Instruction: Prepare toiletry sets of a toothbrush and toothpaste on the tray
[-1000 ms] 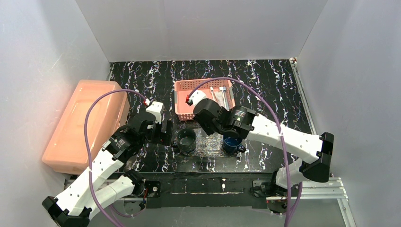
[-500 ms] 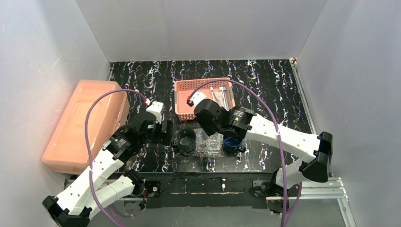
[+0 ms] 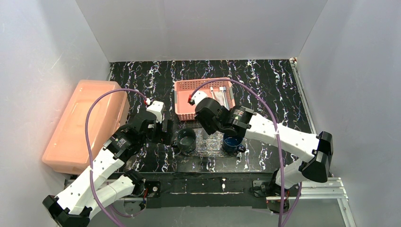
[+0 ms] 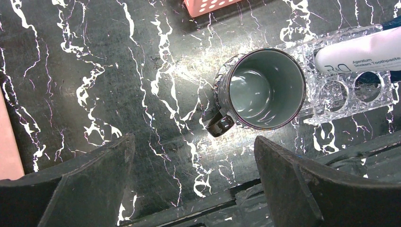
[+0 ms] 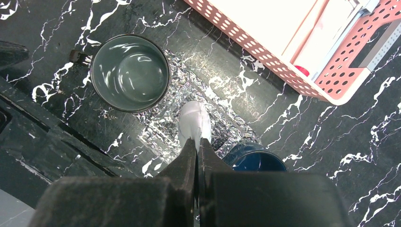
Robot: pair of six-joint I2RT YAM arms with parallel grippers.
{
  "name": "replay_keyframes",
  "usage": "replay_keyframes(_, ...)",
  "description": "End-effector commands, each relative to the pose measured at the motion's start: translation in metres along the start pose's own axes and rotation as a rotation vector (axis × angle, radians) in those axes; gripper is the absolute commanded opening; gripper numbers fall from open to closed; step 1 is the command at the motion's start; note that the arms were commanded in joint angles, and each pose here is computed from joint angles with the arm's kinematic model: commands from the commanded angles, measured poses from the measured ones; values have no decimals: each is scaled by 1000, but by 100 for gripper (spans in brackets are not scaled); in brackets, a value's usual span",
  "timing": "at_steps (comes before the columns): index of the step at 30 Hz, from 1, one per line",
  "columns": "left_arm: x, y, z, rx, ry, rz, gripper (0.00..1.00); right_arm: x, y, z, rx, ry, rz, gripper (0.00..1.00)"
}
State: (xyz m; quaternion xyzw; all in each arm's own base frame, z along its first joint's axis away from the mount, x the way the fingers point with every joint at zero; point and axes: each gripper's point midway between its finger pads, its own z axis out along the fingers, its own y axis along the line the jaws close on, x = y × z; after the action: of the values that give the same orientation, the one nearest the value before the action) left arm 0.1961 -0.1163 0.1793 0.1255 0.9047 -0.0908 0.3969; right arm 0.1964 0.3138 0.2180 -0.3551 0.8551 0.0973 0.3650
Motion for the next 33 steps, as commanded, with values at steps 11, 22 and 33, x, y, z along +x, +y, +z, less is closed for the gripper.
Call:
replay_keyframes(11, 0, 4, 2, -20, 4, 7, 96, -8, -1, 11, -34, -39, 26, 1)
replay_keyframes(22, 0, 4, 3, -19, 8, 14, 96, 3, 4, 26, -59, 3, 14, 1)
replay_keyframes(33, 0, 5, 3, -22, 7, 18, 96, 11, 6, 36, -65, 27, 7, 1)
